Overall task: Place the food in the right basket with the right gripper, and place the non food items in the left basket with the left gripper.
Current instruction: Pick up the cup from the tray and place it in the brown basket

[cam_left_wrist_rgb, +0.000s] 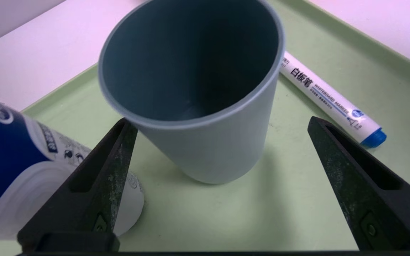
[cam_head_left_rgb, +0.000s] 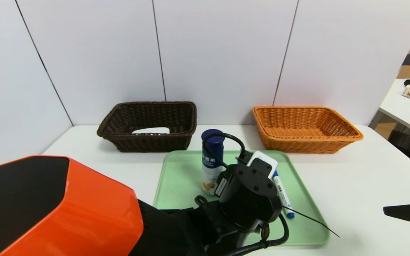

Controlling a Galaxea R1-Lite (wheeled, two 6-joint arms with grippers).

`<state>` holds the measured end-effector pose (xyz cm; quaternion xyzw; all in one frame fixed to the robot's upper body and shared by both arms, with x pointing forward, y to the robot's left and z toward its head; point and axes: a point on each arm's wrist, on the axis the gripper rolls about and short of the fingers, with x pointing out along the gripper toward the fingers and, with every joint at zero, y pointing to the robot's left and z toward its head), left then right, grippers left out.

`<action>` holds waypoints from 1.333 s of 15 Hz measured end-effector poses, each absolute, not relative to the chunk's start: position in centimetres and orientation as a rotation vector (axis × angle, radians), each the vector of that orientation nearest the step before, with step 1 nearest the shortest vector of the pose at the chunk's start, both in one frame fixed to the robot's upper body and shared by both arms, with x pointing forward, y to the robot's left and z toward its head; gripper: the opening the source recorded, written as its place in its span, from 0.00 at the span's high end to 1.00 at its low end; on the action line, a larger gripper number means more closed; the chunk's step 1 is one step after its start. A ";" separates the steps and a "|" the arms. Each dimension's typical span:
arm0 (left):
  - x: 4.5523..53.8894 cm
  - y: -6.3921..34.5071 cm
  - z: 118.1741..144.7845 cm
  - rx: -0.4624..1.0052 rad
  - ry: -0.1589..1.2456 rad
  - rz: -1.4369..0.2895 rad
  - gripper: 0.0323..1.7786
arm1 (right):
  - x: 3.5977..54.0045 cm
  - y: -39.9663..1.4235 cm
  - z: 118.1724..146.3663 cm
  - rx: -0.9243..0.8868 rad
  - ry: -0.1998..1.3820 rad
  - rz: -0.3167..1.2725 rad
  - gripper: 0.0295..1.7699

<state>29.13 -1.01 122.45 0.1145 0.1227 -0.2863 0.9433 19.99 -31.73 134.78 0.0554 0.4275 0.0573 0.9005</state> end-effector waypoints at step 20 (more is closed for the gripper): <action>31.2 -2.1 122.8 0.237 0.210 -0.566 0.37 | 19.9 -31.7 134.7 0.115 0.888 0.119 0.04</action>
